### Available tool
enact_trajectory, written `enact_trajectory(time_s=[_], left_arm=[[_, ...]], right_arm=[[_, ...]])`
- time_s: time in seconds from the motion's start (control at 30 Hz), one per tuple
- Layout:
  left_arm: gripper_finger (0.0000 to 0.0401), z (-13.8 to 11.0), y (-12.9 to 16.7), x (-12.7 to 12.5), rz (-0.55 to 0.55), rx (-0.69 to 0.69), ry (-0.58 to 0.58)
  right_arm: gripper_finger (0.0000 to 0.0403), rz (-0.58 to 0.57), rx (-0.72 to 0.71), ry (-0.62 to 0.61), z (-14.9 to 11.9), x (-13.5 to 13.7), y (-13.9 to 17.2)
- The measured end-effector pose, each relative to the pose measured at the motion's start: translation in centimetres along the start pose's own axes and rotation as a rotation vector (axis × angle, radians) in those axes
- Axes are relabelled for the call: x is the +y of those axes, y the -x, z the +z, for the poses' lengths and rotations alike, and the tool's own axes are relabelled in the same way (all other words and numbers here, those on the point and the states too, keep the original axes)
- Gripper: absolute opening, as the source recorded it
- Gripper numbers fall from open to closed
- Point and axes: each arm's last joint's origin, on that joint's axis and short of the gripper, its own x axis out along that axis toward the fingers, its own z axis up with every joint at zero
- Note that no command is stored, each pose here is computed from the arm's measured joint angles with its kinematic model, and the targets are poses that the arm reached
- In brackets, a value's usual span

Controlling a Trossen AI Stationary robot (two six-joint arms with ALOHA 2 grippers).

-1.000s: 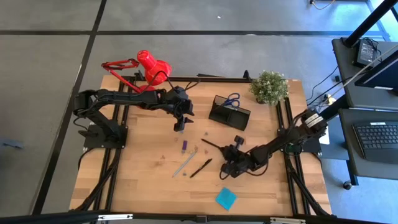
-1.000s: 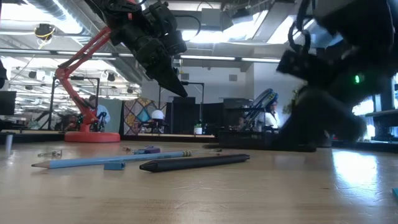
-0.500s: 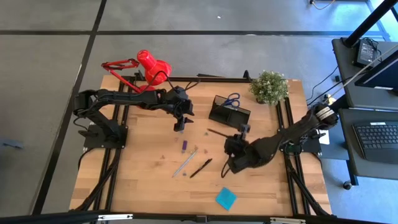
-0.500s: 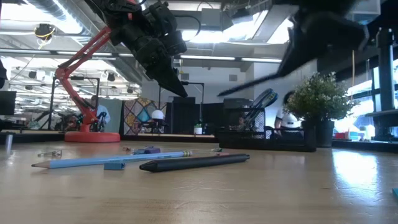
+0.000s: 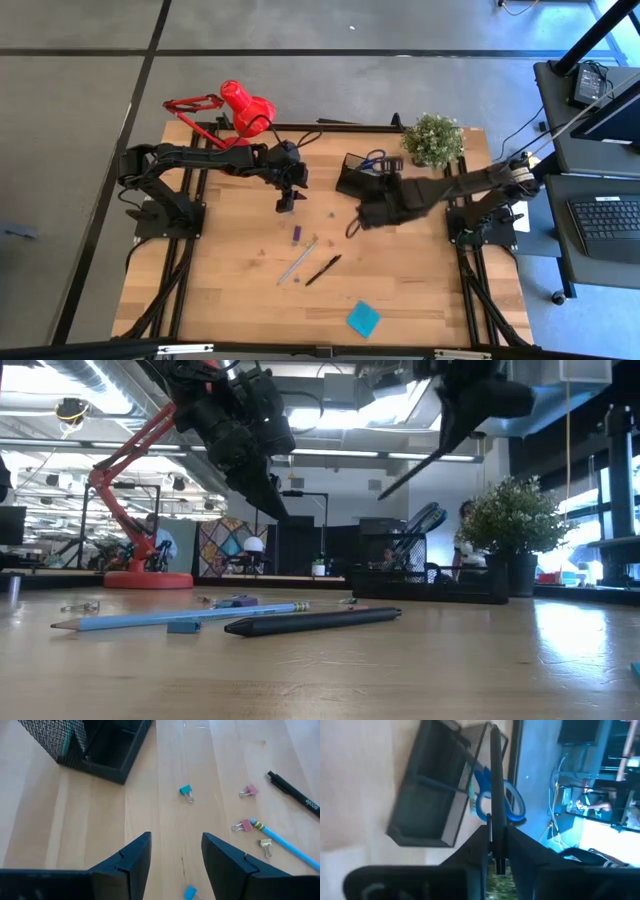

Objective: Pick and place office supplies into organizer
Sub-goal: Put the top black pen into the black desk organizer

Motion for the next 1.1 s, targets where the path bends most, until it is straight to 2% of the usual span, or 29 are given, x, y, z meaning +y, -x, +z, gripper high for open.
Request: enact_trajectory(time_s=[0.3, 0.63, 0.93, 1.1], left_arm=[[0.0168, 0.0, 0.0, 0.0, 0.000, 0.000, -0.009], [0.0168, 0.0, 0.0, 0.0, 0.000, 0.000, -0.011], [0.0168, 0.0, 0.0, 0.0, 0.000, 0.000, -0.011], [0.0168, 0.0, 0.0, 0.0, -0.001, 0.001, -0.010]], right_arm=[[0.0065, 0.055, 0.111, 0.081, -0.4, -3.7, -3.6], [0.0066, 0.166, 0.070, 0.104, -0.2, -6.2, -6.3], [0.0066, 0.243, 0.009, 0.101, 0.3, -7.3, -8.2], [0.0066, 0.270, 0.060, 0.123, 0.4, -6.5, -10.0]])
